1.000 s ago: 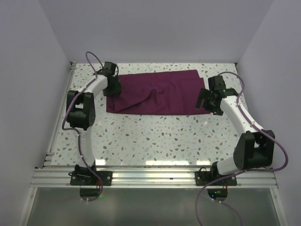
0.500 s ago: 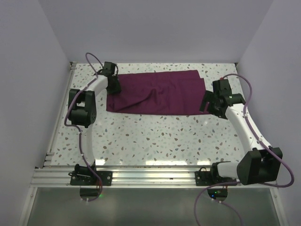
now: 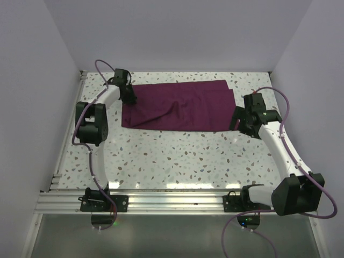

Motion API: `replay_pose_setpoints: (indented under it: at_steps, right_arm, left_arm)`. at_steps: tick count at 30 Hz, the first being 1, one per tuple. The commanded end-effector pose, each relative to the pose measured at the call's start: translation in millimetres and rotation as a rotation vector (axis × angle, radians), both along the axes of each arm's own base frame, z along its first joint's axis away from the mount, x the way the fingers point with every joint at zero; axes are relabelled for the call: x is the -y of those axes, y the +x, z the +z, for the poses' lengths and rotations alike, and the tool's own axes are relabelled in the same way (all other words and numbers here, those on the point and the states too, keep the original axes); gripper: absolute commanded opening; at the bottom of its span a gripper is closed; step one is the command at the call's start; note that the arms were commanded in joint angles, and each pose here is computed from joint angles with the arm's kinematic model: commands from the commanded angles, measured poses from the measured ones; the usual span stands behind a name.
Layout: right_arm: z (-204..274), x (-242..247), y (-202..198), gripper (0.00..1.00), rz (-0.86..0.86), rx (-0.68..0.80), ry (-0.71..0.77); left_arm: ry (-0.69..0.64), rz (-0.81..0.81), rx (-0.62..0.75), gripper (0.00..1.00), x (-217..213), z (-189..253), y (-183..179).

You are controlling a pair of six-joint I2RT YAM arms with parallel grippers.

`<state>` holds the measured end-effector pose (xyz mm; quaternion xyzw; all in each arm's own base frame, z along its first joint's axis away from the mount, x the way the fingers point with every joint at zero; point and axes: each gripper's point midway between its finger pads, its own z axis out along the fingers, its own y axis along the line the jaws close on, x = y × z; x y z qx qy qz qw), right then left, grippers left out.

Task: Open and lay out the surgical kit
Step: Open the surgical kit at the center of the board.

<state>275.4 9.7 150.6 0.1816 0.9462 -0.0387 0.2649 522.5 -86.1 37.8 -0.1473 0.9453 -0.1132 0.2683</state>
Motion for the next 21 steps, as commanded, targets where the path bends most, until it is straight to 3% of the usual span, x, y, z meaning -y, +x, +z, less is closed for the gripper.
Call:
replay_pose_setpoints:
  at_steps: [1,3,9,10,12,13,14,21]
  right_arm:
    - [7.1,3.5,1.9,0.91,-0.007,0.018,-0.016]
    - [8.5,3.4,4.8,0.91,-0.002,0.022,-0.019]
    - [13.5,2.0,18.3,0.91,0.020,0.034,-0.027]
    - [13.5,1.9,19.9,0.91,0.022,0.032,-0.028]
    - [14.3,0.9,24.8,0.92,0.029,0.031,-0.026]
    - [14.2,-0.7,26.3,0.92,0.036,0.030,-0.023]
    - [13.8,-1.7,29.9,0.92,0.038,0.031,-0.017]
    - [15.0,-5.7,45.5,0.92,0.028,0.058,-0.001]
  left_arm:
    - [-0.097,-0.104,0.218,0.08,19.4,80.9,22.3]
    - [-0.123,-0.140,0.264,0.00,24.9,99.2,19.8]
    - [-0.216,-0.320,0.342,0.00,51.6,126.6,-19.5]
    - [-0.251,-0.359,0.311,0.00,58.6,116.1,-38.7]
    - [-0.289,-0.444,0.359,0.00,74.3,138.6,-66.6]
    - [-0.289,-0.478,0.330,0.00,78.3,124.0,-88.1]
    - [-0.286,-0.529,0.383,0.00,90.0,146.2,-107.4]
    - [-0.324,-0.792,0.410,0.00,127.3,176.0,-254.2]
